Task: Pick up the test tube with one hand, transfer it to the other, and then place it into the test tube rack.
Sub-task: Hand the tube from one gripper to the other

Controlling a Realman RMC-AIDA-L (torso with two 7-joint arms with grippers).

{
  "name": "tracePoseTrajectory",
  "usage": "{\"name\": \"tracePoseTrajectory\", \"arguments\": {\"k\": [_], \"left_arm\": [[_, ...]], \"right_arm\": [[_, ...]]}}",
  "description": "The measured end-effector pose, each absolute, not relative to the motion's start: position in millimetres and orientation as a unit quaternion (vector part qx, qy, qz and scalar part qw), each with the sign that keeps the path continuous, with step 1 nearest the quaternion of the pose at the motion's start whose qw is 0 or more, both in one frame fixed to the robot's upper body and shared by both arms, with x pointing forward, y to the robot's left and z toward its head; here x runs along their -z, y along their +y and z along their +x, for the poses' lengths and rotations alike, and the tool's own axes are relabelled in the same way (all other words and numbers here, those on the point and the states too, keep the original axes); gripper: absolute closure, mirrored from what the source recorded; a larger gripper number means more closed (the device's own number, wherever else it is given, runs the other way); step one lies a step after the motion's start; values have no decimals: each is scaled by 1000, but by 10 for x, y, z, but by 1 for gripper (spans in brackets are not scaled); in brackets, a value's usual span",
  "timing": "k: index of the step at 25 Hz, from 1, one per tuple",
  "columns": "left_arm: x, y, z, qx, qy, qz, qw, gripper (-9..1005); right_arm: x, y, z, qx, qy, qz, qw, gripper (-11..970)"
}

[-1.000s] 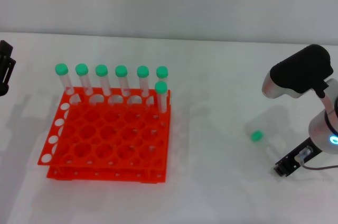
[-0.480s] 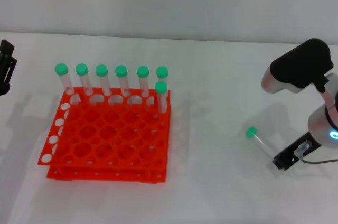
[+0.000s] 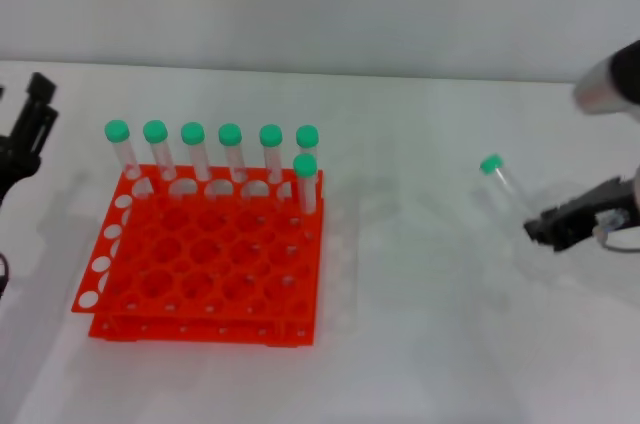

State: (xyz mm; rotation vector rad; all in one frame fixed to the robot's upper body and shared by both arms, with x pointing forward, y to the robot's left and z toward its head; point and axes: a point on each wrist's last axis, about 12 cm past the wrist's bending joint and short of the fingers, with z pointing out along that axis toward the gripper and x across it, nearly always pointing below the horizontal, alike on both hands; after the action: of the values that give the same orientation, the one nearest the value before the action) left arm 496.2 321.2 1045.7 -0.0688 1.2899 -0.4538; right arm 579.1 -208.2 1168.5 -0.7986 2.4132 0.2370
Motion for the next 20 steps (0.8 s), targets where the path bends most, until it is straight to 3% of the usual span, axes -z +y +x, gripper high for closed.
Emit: {"name": "tracePoseTrajectory", "arguments": {"k": [9,20], "left_arm": [[-10671,3092,5183,339,615,65,709,291],[-10912,2835,5478,414,637,173,627,304]], "right_arm": [[-11775,-2342,5706,-160,828,-316,435,743],[-11700,-2323,5686,-216,772,-353,483,727]]}}
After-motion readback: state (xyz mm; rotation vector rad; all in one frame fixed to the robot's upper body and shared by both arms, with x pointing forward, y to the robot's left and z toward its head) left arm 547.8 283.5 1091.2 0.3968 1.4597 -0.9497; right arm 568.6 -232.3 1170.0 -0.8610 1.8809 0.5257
